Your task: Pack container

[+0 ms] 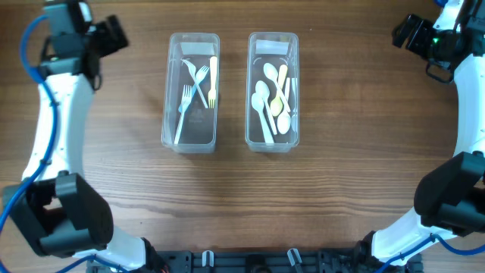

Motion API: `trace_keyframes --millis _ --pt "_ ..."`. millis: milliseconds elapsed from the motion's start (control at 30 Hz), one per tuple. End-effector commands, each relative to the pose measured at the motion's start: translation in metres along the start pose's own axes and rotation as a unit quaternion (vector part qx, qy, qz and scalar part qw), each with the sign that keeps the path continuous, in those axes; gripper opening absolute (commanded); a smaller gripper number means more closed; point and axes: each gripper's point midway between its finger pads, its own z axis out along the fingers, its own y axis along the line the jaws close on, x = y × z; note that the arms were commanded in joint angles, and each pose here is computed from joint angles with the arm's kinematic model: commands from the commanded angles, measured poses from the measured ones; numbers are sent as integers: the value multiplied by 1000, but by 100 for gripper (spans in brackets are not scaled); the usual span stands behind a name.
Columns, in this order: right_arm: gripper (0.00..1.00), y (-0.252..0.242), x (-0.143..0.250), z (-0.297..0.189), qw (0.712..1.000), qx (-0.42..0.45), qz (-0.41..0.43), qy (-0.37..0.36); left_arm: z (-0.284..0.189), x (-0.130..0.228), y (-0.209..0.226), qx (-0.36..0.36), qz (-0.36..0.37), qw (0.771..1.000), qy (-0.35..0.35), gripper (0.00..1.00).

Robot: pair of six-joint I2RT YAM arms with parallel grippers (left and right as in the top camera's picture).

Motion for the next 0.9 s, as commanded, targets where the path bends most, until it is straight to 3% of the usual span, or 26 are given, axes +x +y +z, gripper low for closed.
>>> trace_keyframes --millis 0,233,600,700,867 --pt "100 0 -4 -5 1000 4 -7 -8 -9 -13 17 -22 -9 1000 -15 100" --pt "100 0 -4 -5 1000 4 -7 -8 -10 6 23 -31 -7 999 24 100" --pt "100 4 -6 -11 1000 1 -11 -15 -10 6 23 -31 -7 999 25 100" --pt "100 31 -21 -56 997 -15 -33 -64 -10 6 23 -31 -7 999 25 100" --pt "100 119 -26 -180 974 -89 -106 -180 -10 6 23 -31 -7 999 25 100"
